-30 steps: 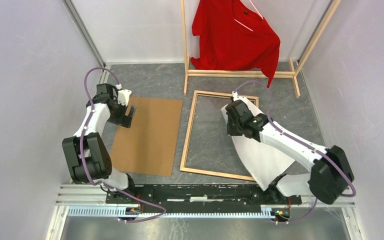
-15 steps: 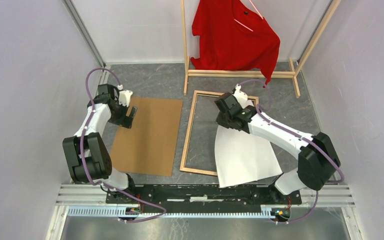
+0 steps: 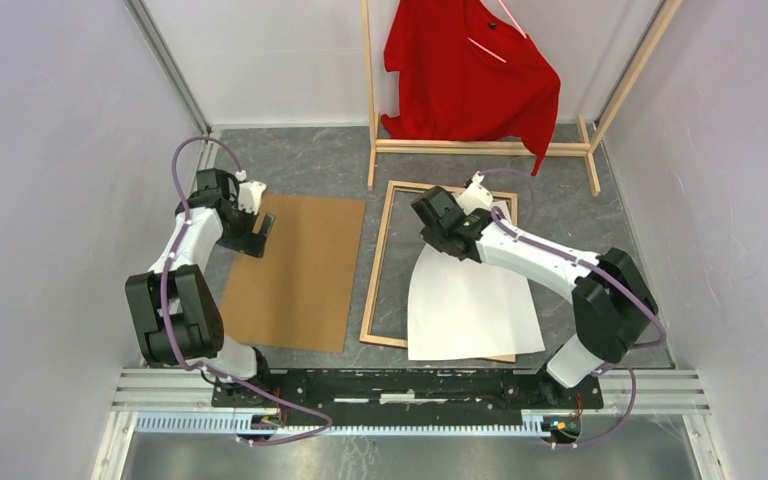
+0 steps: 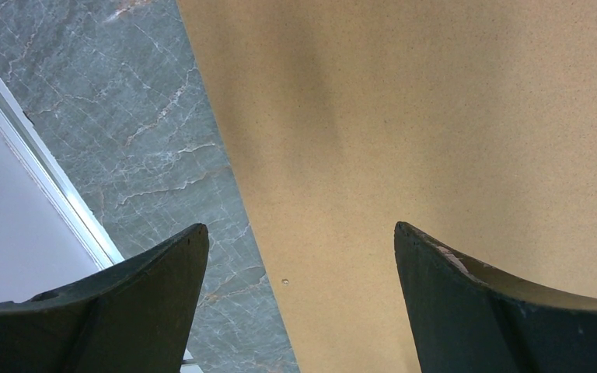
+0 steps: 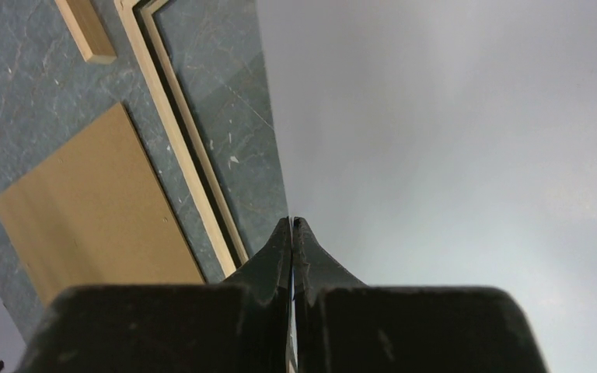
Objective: Put the photo into the frame
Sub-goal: Turn over the photo from the photo frame.
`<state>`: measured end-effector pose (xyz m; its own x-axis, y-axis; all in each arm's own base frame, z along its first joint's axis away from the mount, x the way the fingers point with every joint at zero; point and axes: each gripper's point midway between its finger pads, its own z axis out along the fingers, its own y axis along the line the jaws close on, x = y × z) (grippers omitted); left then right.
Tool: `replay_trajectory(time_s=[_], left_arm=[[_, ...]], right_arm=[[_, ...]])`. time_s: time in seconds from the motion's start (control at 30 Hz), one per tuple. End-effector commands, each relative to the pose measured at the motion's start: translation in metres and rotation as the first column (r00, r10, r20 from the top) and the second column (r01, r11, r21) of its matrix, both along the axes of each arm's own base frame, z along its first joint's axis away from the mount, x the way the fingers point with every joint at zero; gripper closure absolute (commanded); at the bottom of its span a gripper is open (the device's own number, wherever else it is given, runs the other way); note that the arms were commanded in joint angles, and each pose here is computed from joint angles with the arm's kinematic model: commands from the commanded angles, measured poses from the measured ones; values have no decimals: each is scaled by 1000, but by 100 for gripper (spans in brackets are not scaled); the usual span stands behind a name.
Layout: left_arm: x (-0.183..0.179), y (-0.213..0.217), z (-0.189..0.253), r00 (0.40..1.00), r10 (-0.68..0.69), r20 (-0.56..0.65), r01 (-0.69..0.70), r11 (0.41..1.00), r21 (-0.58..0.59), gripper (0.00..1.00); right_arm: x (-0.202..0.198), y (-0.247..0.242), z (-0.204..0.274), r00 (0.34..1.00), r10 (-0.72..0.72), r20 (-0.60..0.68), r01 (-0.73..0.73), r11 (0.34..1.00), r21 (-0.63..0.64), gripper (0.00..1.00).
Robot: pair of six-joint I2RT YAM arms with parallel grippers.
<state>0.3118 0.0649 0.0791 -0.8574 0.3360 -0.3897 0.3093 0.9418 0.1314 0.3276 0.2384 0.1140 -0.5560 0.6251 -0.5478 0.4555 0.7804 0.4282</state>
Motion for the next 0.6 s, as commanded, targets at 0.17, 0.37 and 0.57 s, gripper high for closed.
replay_trajectory(time_s=[0.17,0.37,0.57], left_arm=[[4,-4,0,999,21,26,-20,1000,-18,5],[4,-5,-1,1000,18,23,-17,1000,-22,5],[2,-6,-2,1000,17,19,-17,1000,-22,5]], right_arm=[[33,22,24,988,-120,101,112,990,81,100],[43,29,28,981,-151,123,138,984,110,100],[50,25,32,970,-193,148,181,979,92,100]])
